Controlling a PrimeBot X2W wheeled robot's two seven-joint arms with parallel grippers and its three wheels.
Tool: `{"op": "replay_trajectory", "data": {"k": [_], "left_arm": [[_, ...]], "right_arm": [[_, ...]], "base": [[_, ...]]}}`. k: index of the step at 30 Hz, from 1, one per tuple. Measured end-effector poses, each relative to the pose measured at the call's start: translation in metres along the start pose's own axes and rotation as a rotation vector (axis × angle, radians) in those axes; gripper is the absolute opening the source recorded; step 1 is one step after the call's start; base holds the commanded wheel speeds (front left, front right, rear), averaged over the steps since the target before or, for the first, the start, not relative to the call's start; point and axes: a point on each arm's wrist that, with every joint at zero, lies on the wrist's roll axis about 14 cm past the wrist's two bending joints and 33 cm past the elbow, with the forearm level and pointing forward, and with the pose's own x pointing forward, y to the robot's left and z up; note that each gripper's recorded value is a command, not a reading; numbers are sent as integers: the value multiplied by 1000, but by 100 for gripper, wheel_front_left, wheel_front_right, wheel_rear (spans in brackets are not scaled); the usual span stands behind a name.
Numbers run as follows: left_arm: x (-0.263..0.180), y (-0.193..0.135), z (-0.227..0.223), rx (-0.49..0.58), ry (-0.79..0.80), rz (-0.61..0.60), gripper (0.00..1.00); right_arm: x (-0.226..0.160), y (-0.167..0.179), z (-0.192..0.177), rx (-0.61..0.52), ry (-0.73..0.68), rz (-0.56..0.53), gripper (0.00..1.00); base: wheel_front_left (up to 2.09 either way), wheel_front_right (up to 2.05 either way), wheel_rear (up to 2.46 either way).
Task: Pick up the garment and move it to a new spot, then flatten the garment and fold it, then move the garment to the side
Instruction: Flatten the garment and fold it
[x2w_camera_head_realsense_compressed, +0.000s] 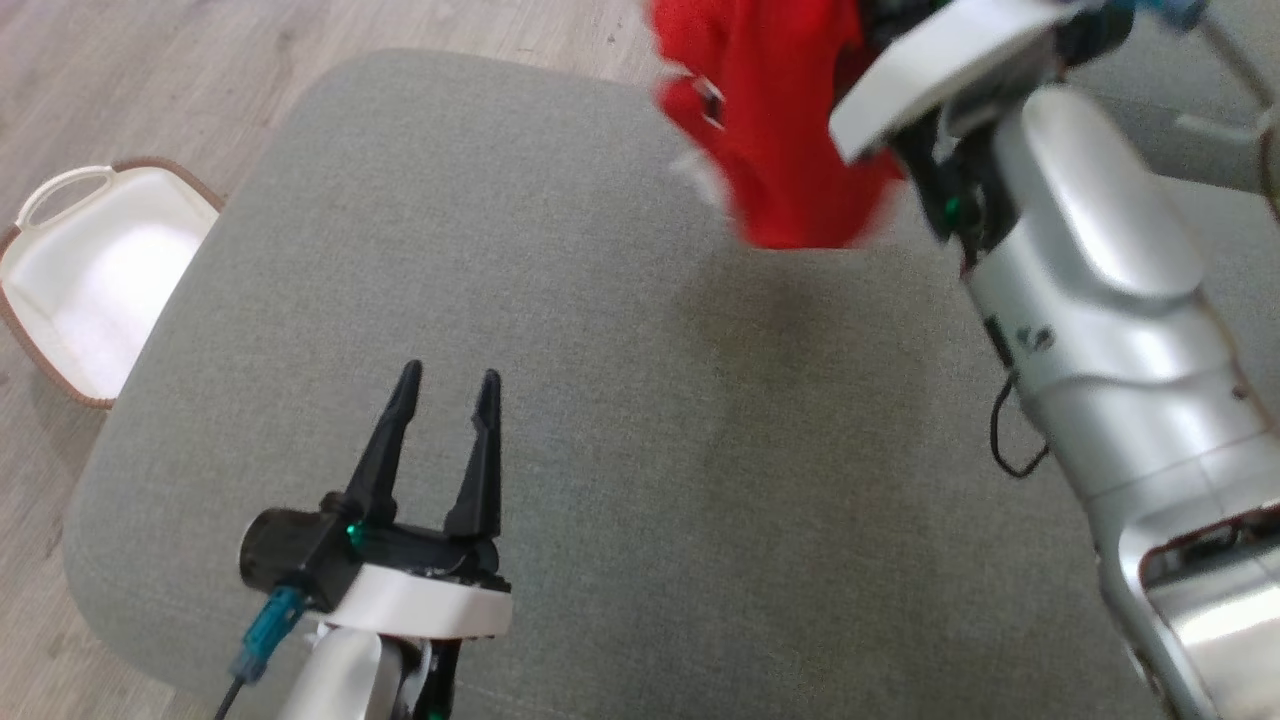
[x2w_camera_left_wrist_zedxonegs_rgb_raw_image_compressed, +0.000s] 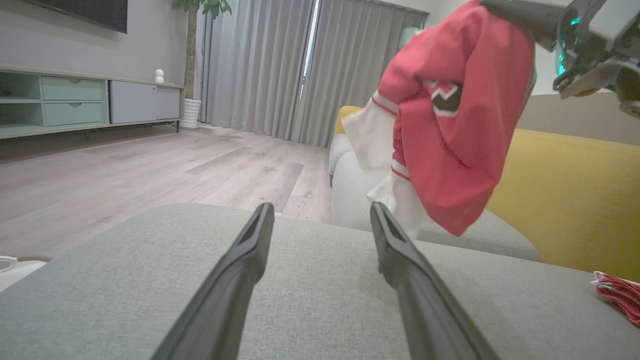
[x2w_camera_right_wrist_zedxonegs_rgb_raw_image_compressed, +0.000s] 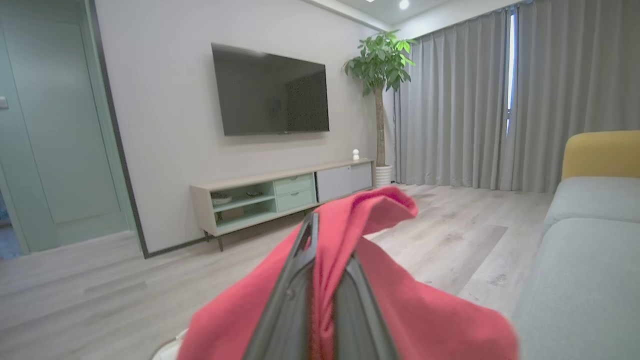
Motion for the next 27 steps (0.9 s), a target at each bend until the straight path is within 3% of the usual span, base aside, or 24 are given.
{"op": "replay_trajectory", "data": {"k": [3,5,7,10,11,12,13,15,17,27], "left_arm": [[-1,2,3,0,-8,5,100],[0,0,4,-1,-13,0,100],[2,-2,2,-2,-8,-6,100],[5,-5,-3,-4,8,-17,100],[7,-6,-5,-5,13,-21,100],[9,-8,-8,-6,19,-27,100],[10,-9,-10,-7,25,-32,100],[14,-13,-14,-6,35,-45,100],[19,-18,-14,-4,36,-66,100],[34,-40,-11,-7,18,-142,100]], "right_arm": [[3,-5,15,42,-26,-16,0],[-2,-20,3,68,5,-61,0],[-12,-39,-20,110,70,-120,0],[-54,-81,-88,170,266,-249,0],[-78,-98,-117,193,359,-307,60],[-107,-115,-146,197,461,-369,60],[-137,-133,-169,183,545,-428,100],[-195,-165,-200,130,693,-529,100],[-230,-190,-207,88,751,-605,100],[-211,-213,-145,-65,486,-636,100]], "base": [[0,0,0],[0,0,0],[0,0,0],[0,0,0],[0,0,0],[0,0,0],[0,0,0],[0,0,0],[0,0,0],[0,0,0]]}}
